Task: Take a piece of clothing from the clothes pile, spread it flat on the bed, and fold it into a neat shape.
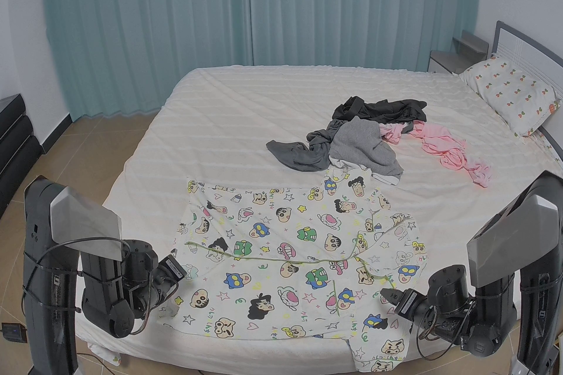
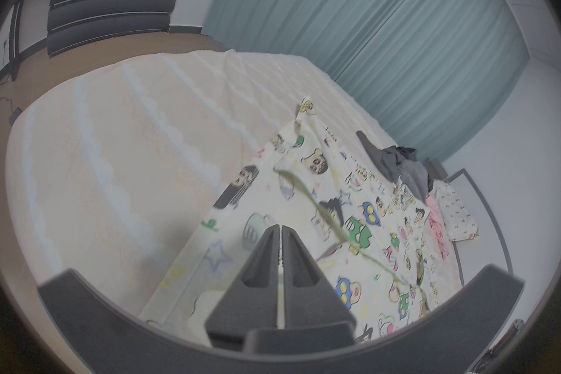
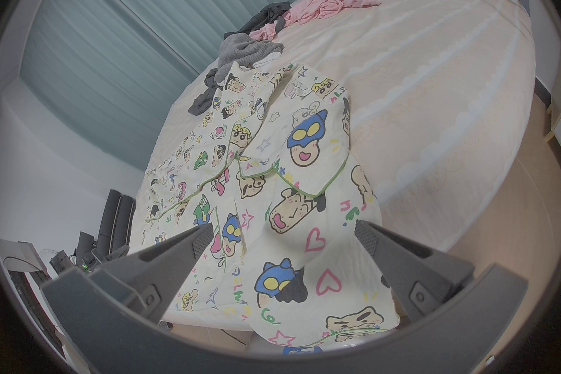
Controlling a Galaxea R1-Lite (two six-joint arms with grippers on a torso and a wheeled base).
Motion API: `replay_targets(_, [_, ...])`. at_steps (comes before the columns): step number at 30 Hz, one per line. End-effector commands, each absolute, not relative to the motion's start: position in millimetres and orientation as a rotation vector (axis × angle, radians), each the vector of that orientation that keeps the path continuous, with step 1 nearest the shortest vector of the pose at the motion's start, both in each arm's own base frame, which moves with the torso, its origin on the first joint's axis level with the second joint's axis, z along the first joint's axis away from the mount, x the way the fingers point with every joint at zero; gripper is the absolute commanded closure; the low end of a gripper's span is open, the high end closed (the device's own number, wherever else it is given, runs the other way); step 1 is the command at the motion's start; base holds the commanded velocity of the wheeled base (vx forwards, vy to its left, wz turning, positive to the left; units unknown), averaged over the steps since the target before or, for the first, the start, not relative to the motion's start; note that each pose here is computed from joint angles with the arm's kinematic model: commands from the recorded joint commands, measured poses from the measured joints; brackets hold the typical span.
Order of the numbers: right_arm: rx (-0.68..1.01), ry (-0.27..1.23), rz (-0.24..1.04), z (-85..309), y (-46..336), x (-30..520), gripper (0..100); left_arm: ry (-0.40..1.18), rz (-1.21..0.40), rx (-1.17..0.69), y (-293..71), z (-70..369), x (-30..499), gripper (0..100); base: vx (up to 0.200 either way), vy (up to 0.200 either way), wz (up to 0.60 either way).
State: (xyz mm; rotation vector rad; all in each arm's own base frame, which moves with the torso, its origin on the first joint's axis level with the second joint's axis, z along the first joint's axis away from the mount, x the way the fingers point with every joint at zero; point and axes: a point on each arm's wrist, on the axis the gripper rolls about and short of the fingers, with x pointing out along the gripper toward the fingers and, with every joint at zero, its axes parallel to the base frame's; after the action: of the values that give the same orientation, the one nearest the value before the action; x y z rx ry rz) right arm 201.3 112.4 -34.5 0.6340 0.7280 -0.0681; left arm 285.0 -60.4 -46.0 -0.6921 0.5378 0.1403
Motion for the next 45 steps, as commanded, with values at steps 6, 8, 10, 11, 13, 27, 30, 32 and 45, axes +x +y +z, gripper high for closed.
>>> replay_targets(6, [0.640, 0.718, -0.062, -34, 113, 202, 0, 0.613, 0.117, -0.688, -56, -44, 264, 100, 0.000, 0.000, 0.00])
replay_targets(8, [0.640, 0.718, -0.062, -34, 113, 202, 0, 0.656, 0.098, -0.694, -54, -45, 257, 100, 0.000, 0.000, 0.00])
replay_targets(10, [0.640, 0.718, -0.062, -34, 113, 202, 0, 0.663, 0.093, -0.697, -54, -44, 256, 0, 0.000, 0.000, 0.00])
replay_targets(11, [0.639, 0.719, -0.063, -34, 113, 202, 0, 0.663, 0.094, -0.702, -53, -44, 255, 0, 0.000, 0.000, 0.00])
replay_targets(13, [0.639, 0.719, -0.063, -34, 113, 202, 0, 0.666, 0.100, -0.708, -51, -45, 256, 0, 0.000, 0.000, 0.00])
replay_targets(27, [0.638, 0.717, -0.059, -34, 114, 202, 0, 0.703, 0.046, -0.667, -70, -53, 253, 0, 0.000, 0.000, 0.00])
replay_targets(30, [0.637, 0.718, -0.058, -34, 114, 202, 0, 0.699, 0.031, -0.665, -74, -54, 255, 0, 0.000, 0.000, 0.00])
replay_targets(32, [0.637, 0.718, -0.058, -34, 114, 202, 0, 0.680, 0.036, -0.670, -74, -57, 262, 0, 0.000, 0.000, 0.00])
replay_targets(45, [0.637, 0.718, -0.058, -34, 114, 202, 0, 0.615, 0.146, -0.676, -59, -57, 270, 100, 0.000, 0.000, 0.00])
